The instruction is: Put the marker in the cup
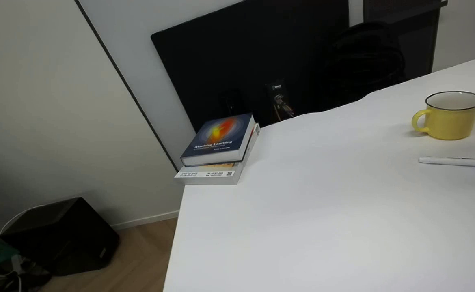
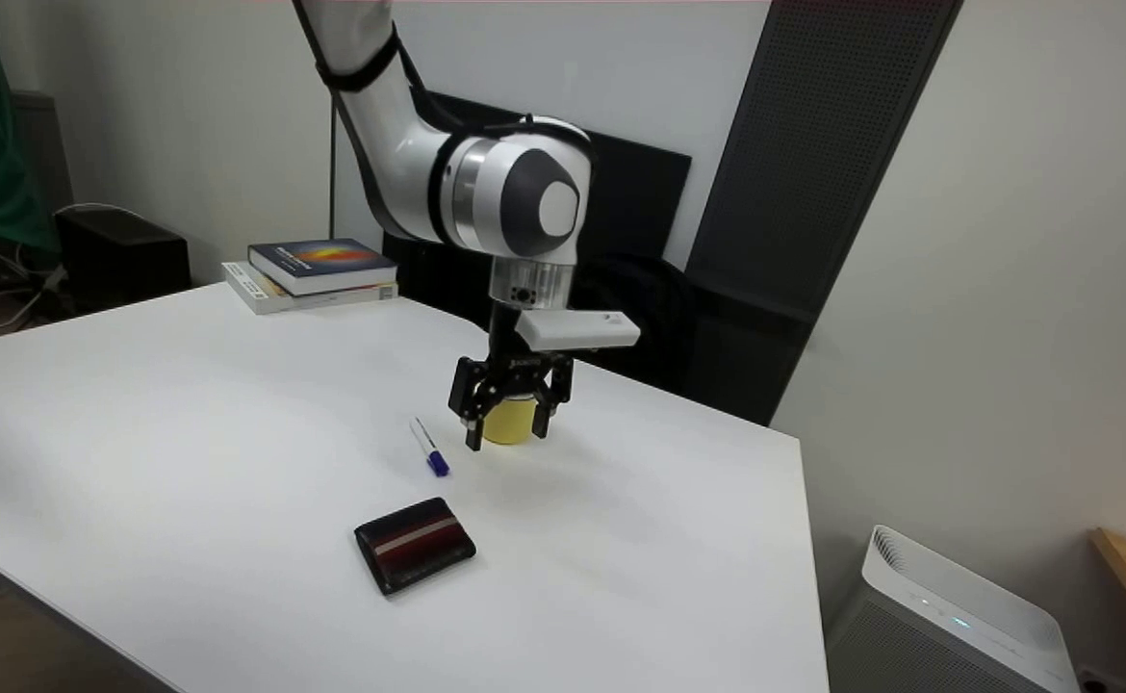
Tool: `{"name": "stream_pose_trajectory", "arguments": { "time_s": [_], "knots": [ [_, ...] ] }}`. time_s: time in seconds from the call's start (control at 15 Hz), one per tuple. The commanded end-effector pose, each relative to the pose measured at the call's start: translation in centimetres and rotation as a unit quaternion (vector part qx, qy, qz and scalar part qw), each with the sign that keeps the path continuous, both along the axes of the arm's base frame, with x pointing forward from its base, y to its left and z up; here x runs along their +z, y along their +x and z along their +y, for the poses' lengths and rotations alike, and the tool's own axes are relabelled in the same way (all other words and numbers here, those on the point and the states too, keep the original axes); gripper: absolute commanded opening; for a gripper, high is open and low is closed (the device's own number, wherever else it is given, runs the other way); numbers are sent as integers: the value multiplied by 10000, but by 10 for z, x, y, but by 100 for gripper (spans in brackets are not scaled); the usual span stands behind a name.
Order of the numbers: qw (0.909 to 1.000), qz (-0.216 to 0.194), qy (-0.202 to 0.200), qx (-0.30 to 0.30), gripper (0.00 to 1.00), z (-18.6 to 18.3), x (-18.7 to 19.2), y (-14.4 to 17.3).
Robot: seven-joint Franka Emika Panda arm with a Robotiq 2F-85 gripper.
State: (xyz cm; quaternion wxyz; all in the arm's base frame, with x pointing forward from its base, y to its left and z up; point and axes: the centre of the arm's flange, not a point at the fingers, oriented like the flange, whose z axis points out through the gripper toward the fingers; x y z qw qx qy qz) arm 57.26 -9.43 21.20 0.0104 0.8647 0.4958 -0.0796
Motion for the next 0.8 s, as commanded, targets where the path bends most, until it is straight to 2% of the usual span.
{"name": "stream_pose_trajectory", "arguments": {
  "time_s": [0.0,0.33,0.73],
  "knots": [
    [9995,-209,-53,241,100,13,-6,23],
    [9987,-397,52,301,100,35,-6,22],
    [9988,-443,225,17,100,48,-24,29]
  ]
}}
